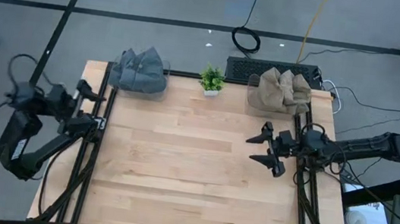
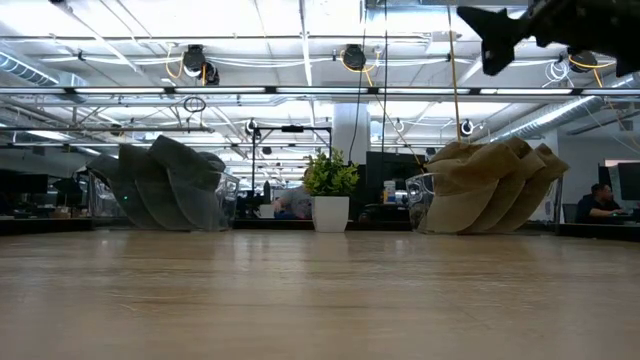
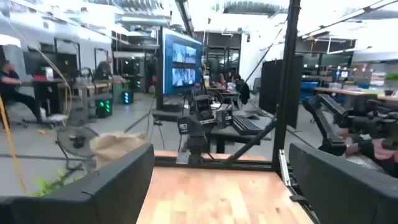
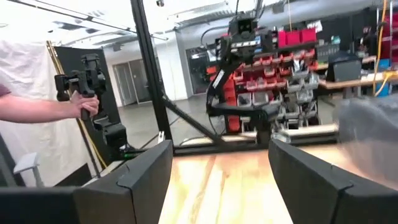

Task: Pick & Place hat
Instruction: Return to Home Position

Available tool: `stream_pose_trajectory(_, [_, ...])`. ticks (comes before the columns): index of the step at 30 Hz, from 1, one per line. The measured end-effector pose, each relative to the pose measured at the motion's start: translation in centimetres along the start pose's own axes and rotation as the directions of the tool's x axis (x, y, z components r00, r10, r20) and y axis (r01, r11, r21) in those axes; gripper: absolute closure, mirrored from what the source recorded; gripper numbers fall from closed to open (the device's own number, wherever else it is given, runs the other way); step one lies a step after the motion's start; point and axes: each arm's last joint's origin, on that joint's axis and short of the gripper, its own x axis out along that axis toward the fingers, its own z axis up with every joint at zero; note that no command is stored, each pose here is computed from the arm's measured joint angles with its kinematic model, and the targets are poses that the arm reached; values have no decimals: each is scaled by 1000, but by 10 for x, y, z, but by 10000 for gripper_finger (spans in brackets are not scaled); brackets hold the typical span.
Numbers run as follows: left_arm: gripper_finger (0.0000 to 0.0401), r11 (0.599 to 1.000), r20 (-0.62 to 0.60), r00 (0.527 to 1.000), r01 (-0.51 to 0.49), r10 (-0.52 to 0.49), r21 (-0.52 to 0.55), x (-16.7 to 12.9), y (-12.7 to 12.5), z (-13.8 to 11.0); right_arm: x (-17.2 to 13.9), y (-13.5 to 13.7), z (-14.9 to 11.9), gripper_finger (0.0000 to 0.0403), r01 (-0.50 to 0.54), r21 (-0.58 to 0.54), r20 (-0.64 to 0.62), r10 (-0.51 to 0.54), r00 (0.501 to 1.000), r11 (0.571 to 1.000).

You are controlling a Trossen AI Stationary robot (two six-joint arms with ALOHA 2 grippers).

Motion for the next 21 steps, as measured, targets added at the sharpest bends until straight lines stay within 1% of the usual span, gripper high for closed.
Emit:
stream_pose_trajectory(2, [20,1000,-4,1000,20,-20,-16,5,8,-9,-4,-1,-6,149,4,14,-14,-4,1000,1000])
stream_pose_trajectory(6, [20,995,-9,995,97,-97,3,13,17,-22,-7,-3,-13,149,19,25,-27,-18,999,1000])
stream_pose_trajectory(8, [20,994,-31,993,112,-112,1,15,22,-31,-8,-4,-16,149,43,35,-31,-41,999,998])
stream_pose_trajectory(10, [20,995,-48,994,98,-98,-8,18,27,-40,-9,-5,-20,149,67,38,-39,-65,997,997])
stream_pose_trajectory(11, [20,997,-52,996,71,-72,-16,19,30,-44,-10,-6,-22,149,71,43,-43,-69,997,997])
stream_pose_trajectory(13, [20,999,-57,998,-14,12,-34,21,36,-52,-11,-6,-25,149,75,49,-42,-73,996,996])
stream_pose_trajectory(16, [20,982,-66,981,-185,182,-47,24,47,-64,-14,-8,-29,149,95,41,-38,-94,995,995])
stream_pose_trajectory(19, [20,932,-83,932,-357,352,-61,25,58,-76,-16,-9,-32,149,130,23,-37,-129,991,991])
stream_pose_trajectory(21, [20,892,-97,894,-445,437,-78,26,65,-87,-18,-10,-35,149,156,22,-40,-155,987,988])
